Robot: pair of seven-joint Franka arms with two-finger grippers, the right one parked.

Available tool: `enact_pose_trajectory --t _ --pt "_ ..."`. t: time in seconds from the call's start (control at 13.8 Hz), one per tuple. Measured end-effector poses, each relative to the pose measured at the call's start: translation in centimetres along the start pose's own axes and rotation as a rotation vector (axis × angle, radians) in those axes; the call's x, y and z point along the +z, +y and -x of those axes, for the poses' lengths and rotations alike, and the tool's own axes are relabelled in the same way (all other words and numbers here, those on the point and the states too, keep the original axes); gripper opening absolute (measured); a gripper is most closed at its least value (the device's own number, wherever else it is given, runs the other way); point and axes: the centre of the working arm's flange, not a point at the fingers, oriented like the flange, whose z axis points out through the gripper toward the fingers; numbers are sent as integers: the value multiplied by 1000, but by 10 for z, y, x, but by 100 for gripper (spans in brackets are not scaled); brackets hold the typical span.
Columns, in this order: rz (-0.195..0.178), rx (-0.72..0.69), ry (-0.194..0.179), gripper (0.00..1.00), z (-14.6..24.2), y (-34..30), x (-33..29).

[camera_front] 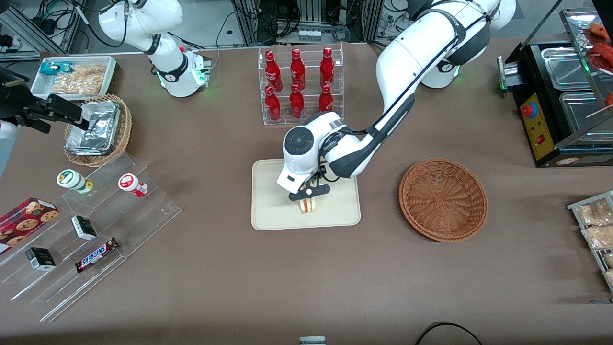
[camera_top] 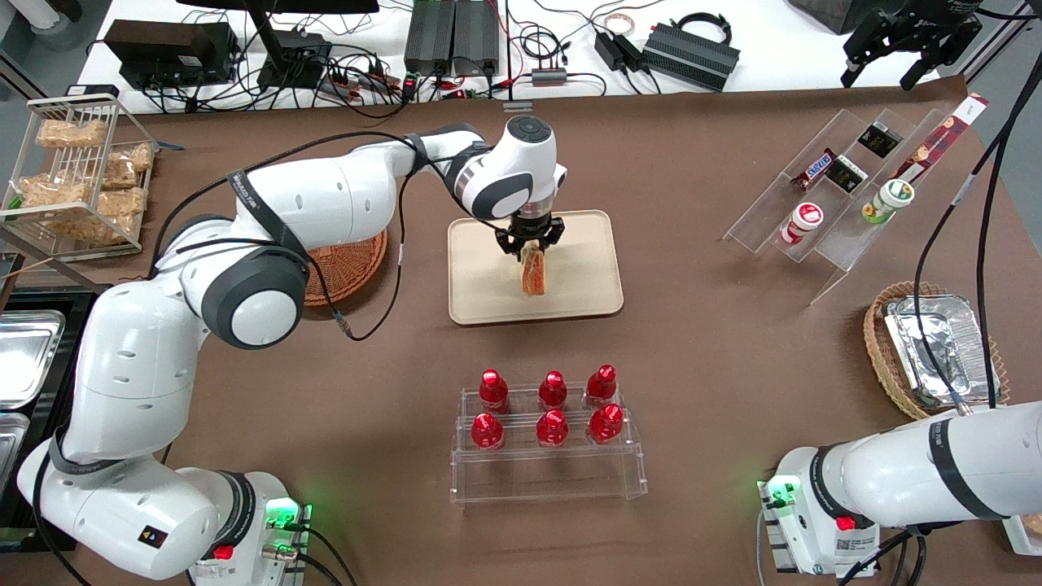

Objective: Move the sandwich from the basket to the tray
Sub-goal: 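Lower the sandwich onto the tray and open the left gripper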

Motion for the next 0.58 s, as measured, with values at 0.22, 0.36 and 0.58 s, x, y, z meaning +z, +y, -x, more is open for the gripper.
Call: enact_pose_trajectory --t 0.22,0.36,0.58 --pt "-9 14 83 90 -9 -2 -47" --pt "2 -19 119 100 -25 -15 -88" --pt "6 -98 88 100 -43 -44 -138"
